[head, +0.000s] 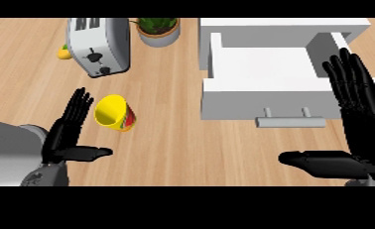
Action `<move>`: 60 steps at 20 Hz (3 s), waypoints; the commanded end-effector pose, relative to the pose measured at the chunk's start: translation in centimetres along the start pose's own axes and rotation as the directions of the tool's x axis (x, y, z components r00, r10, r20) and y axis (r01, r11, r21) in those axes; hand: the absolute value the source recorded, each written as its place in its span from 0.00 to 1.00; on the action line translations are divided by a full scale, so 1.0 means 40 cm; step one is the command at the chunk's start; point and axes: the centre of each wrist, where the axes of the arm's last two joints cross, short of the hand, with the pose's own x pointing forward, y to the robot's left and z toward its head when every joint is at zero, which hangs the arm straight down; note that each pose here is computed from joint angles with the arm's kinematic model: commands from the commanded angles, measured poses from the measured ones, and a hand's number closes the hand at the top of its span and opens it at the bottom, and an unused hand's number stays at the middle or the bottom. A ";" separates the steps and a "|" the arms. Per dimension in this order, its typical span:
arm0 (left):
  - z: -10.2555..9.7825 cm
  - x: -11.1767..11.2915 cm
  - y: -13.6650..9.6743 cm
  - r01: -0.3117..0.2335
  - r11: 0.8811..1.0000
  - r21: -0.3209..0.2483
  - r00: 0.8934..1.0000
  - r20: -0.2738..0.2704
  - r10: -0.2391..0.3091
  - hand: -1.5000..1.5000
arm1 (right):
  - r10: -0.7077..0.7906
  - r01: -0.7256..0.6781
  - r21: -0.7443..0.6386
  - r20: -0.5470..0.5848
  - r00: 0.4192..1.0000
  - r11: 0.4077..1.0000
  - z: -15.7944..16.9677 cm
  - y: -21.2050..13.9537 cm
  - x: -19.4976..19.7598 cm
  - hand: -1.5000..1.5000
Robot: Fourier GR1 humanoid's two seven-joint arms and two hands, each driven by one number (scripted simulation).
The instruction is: Pick up the cup, place it into the drawer and close the drawer
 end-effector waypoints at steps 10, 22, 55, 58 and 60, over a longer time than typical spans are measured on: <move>-0.005 -0.117 0.076 -0.054 0.998 0.022 0.998 0.023 0.054 0.00 | -0.010 0.010 0.002 0.015 1.000 1.000 -0.006 -0.040 -0.006 0.00; -0.007 -0.145 0.036 -0.036 0.999 0.028 0.999 0.041 0.035 0.00 | -0.013 0.012 0.026 0.015 1.000 1.000 -0.012 -0.027 -0.006 0.00; -0.102 -0.134 -0.096 -0.421 0.874 -0.243 0.885 0.103 0.454 1.00 | -0.034 0.034 0.039 -0.012 0.999 0.999 -0.037 -0.005 -0.025 0.00; -0.072 -0.143 -0.065 -0.390 0.919 -0.051 0.891 0.232 0.391 1.00 | -0.016 0.016 0.034 -0.013 1.000 0.999 -0.034 -0.018 -0.016 0.00; -0.105 -0.103 -0.011 -0.375 0.926 0.041 0.894 0.279 0.349 1.00 | -0.008 0.010 0.046 -0.025 1.000 0.999 -0.041 0.002 -0.026 0.00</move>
